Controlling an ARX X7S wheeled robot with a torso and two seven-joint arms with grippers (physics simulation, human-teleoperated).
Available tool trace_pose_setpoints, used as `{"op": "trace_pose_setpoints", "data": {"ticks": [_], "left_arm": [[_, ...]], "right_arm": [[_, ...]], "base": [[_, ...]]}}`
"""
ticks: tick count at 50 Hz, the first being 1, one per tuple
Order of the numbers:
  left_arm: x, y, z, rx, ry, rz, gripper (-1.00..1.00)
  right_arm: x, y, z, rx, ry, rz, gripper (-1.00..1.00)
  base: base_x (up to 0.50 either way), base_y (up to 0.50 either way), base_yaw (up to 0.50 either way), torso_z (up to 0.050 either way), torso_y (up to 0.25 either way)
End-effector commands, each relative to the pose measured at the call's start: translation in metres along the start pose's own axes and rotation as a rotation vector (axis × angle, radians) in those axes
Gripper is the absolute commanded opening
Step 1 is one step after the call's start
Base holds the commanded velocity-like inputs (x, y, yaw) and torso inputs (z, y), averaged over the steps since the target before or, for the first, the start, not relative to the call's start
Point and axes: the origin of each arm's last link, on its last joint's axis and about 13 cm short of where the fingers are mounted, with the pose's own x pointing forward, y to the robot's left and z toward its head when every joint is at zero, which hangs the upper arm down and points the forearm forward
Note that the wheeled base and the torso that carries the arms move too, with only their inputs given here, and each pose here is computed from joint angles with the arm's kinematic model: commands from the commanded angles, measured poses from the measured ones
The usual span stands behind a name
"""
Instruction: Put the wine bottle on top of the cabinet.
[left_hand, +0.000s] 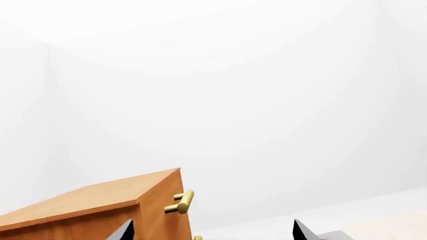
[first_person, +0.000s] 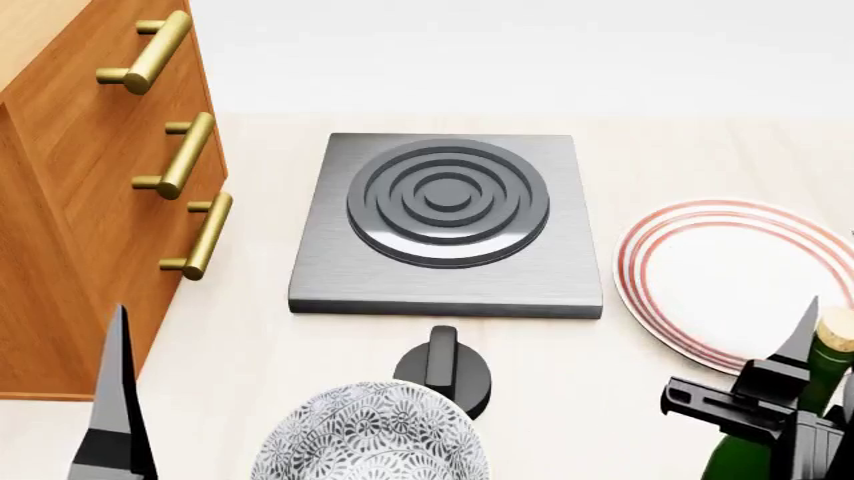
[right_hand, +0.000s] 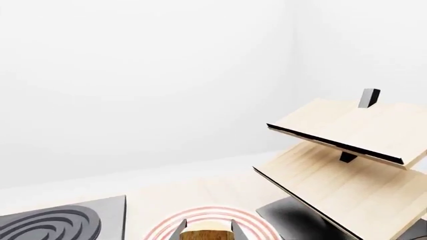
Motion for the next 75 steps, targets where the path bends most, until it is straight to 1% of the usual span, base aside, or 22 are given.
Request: {"op": "trace_pose_setpoints", "data": {"ticks": [1,6,15,24,25,26,27,28,30,37,38,40,41,45,48,49,52,55,60,65,67,75], "left_arm": [[0.0,0.0,0.0,0.001,0.002,0.0,1.0],[0.0,0.0,-0.001,0.002,0.002,-0.001,1.0],[0.0,-0.001,-0.001,0.003,0.01,-0.007,1.0],[0.0,-0.001,-0.001,0.009,0.012,-0.008,1.0],[0.0,-0.001,-0.001,0.009,0.012,-0.008,1.0],[0.0,-0.001,-0.001,0.008,0.012,-0.009,1.0],[0.0,-0.002,-0.002,0.007,0.013,-0.01,1.0],[0.0,-0.002,-0.001,0.003,0.012,-0.015,1.0],[0.0,-0.003,-0.001,0.004,0.012,-0.018,1.0],[0.0,-0.002,-0.001,0.0,0.013,-0.019,1.0],[0.0,-0.003,-0.001,-0.003,0.014,-0.022,1.0],[0.0,-0.004,-0.001,-0.004,0.014,-0.025,1.0],[0.0,-0.004,-0.001,-0.004,0.014,-0.026,1.0],[0.0,-0.004,-0.001,-0.005,0.016,-0.029,1.0],[0.0,-0.004,-0.002,-0.005,0.017,-0.035,1.0],[0.0,-0.004,-0.002,-0.004,0.02,-0.037,1.0],[0.0,-0.004,-0.003,-0.003,0.021,-0.037,1.0],[0.0,-0.004,-0.002,-0.002,0.023,-0.038,1.0],[0.0,-0.003,-0.002,-0.002,0.023,-0.035,1.0],[0.001,-0.007,-0.002,0.0,0.024,-0.054,1.0],[0.001,-0.009,-0.001,-0.005,0.023,-0.063,1.0],[-0.001,-0.016,-0.002,-0.023,0.038,-0.1,1.0]], "right_arm": [[-0.001,0.001,0.001,-0.002,0.001,0.018,-1.0],[0.0,0.001,0.007,-0.006,-0.014,0.026,-1.0],[0.007,0.001,0.036,-0.02,-0.076,0.04,-1.0],[0.008,0.005,0.043,-0.034,-0.094,0.068,-1.0],[0.008,0.006,0.046,0.024,-0.084,0.089,-1.0],[0.009,0.006,0.047,0.028,-0.081,0.102,-1.0],[0.009,0.007,0.05,0.013,-0.088,0.109,-1.0],[0.01,0.009,0.055,0.049,-0.088,0.134,-1.0],[0.013,0.011,0.061,0.066,-0.092,0.152,-1.0],[0.019,0.017,0.07,0.088,-0.093,0.191,-1.0],[0.02,0.019,0.071,0.105,-0.09,0.199,-1.0],[0.022,0.021,0.072,0.106,-0.089,0.209,-1.0],[0.023,0.023,0.074,0.124,-0.088,0.226,-1.0],[0.025,0.03,0.077,0.143,-0.086,0.258,-1.0],[0.028,0.035,0.08,0.135,-0.088,0.28,-1.0],[0.03,0.038,0.08,0.119,-0.088,0.295,-1.0],[0.032,0.046,0.083,0.119,-0.088,0.323,-1.0],[0.035,0.055,0.084,0.132,-0.086,0.354,-1.0],[0.036,0.065,0.089,0.139,-0.091,0.384,-1.0],[0.038,0.077,0.093,0.147,-0.101,0.425,-1.0],[0.037,0.08,0.095,0.16,-0.104,0.427,-1.0],[0.036,0.087,0.099,0.162,-0.114,0.454,-1.0]], "base": [[0.0,0.0,0.0,0.0,0.0],[0.0,0.0,0.0,0.0,0.0],[0.0,0.0,0.0,0.0,0.0],[0.0,0.0,0.0,0.0,0.0],[0.0,0.0,0.0,0.0,0.0],[0.0,0.0,0.0,0.0,0.0],[0.0,0.0,0.0,0.0,0.0],[0.0,0.0,0.0,0.0,0.01],[0.0,0.0,0.0,0.0,0.0],[0.0,0.0,0.0,0.0,0.0],[0.0,0.0,0.0,0.0,0.0],[0.0,0.0,0.0,0.0,0.0],[0.0,0.0,0.0,0.0,0.0],[0.0,0.0,0.0,0.0,0.003],[0.0,0.0,0.0,0.0,0.0],[0.0,0.0,0.0,0.0,0.0],[0.0,0.0,0.0,0.0,0.0],[0.0,0.0,0.0,0.0,0.0],[0.0,0.0,0.0,0.0,0.002],[0.0,0.0,0.0,0.0,0.0],[0.0,0.0,0.0,0.0,0.0],[0.0,0.0,0.0,0.0,0.001]]}}
